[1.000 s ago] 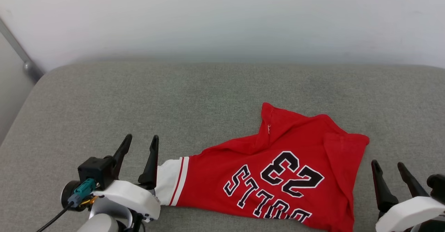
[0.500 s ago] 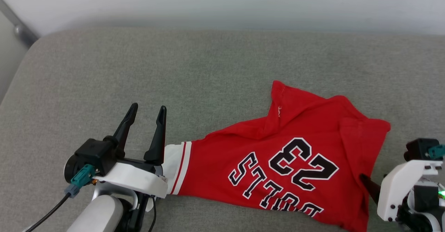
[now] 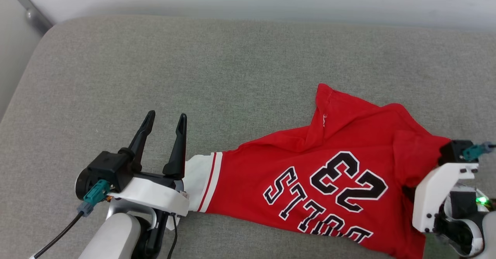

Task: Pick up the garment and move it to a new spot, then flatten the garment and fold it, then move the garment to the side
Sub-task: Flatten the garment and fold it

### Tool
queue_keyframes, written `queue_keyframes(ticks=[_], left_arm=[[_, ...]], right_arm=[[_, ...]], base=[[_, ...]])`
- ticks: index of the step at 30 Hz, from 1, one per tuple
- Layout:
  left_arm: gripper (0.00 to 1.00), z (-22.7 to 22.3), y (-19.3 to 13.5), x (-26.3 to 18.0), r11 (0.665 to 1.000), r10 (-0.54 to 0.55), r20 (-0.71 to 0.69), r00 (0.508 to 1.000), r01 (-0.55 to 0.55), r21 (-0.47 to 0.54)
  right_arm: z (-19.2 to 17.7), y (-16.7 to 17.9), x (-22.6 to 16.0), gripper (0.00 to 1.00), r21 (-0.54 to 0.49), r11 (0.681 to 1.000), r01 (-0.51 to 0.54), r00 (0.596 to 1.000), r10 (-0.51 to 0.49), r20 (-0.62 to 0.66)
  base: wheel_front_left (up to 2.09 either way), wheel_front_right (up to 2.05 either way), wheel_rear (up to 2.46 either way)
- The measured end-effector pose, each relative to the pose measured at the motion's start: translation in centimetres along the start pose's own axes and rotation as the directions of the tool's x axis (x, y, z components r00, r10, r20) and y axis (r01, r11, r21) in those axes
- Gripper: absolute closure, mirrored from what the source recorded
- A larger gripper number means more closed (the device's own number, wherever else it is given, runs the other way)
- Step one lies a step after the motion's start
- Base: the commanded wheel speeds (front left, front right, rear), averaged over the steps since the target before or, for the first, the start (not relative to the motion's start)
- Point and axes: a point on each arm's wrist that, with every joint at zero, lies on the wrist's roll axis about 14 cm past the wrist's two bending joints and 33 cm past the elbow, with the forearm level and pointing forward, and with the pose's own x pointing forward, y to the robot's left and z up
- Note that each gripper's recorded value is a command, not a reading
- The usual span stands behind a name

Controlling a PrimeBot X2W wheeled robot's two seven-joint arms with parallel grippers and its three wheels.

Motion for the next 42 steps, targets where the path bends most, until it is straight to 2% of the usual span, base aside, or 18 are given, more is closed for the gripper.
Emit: queue_keyframes(ticks=[3, 8, 14, 22, 25, 30, 31, 33, 34, 38, 42], left_arm=[[0.0, 0.0, 0.0, -0.2, 1.0, 0.0, 0.001, 1.0, 0.0, 0.003], [0.0, 0.4, -0.4, -0.4, 1.0, -0.017, 0.014, 1.0, 0.017, 0.006], [0.0, 0.0, -0.7, -0.3, 1.0, -0.03, 0.007, 1.0, 0.03, 0.003], [0.0, -0.5, 0.7, 0.7, 1.0, 0.001, 0.003, 1.0, -0.001, 0.0], [0.0, -1.3, 1.2, 1.1, 1.0, 0.014, -0.014, 1.0, -0.014, 0.002], [0.0, -2.6, 2.1, 1.3, 0.999, 0.039, -0.043, 0.998, -0.039, 0.004], [0.0, -2.8, 2.2, 1.3, 0.999, 0.04, -0.047, 0.998, -0.04, 0.007], [0.0, -3.0, 2.4, 1.3, 0.999, 0.043, -0.053, 0.998, -0.043, 0.009], [0.0, -3.1, 2.5, 1.4, 0.999, 0.045, -0.053, 0.998, -0.045, 0.01], [0.0, -2.9, 2.2, 1.5, 0.999, 0.036, -0.047, 0.998, -0.036, 0.015], [0.0, -2.6, 2.0, 1.0, 0.999, 0.033, -0.042, 0.999, -0.032, 0.016]], right_arm=[[3.3, 0.8, -0.9, 1.0, -0.064, 0.998, -0.002, 0.994, 0.009, 0.113], [9.6, 2.3, -2.7, 1.0, -0.185, 0.982, 0.024, 0.953, 0.033, 0.3], [15.4, 4.9, -2.3, 1.0, -0.269, 0.963, 0.022, 0.907, 0.094, 0.41], [22.1, 8.1, 0.7, 1.0, -0.338, 0.941, 0.011, 0.838, 0.176, 0.517], [22.8, 8.6, 3.1, 1.0, -0.337, 0.942, -0.001, 0.829, 0.189, 0.526], [19.2, 8.6, 8.6, 1.0, -0.311, 0.949, -0.048, 0.883, 0.186, 0.43], [18.4, 8.4, 9.4, 0.89, -0.306, 0.951, -0.053, 0.891, 0.183, 0.415], [17.2, 7.8, 10.5, 0.42, -0.292, 0.955, -0.052, 0.904, 0.17, 0.393], [16.8, 7.6, 10.7, 0.0, -0.289, 0.956, -0.051, 0.906, 0.166, 0.388], [16.8, 7.4, 9.8, 0.0, -0.293, 0.955, -0.04, 0.882, 0.172, 0.439], [18.5, 6.9, 7.1, 0.0, -0.279, 0.96, -0.018, 0.81, 0.177, 0.559]], base=[[0.0, 0.0, 0.0], [0.0, 0.0, 0.0], [0.0, 0.0, 0.0], [0.0, 0.0, 0.0], [0.0, 0.0, 0.0], [0.0, 0.0, 0.0], [0.0, 0.0, 0.0], [0.0, 0.0, 0.0], [0.0, 0.0, 0.0], [0.0, 0.0, 0.0], [0.0, 0.0, 0.0]])
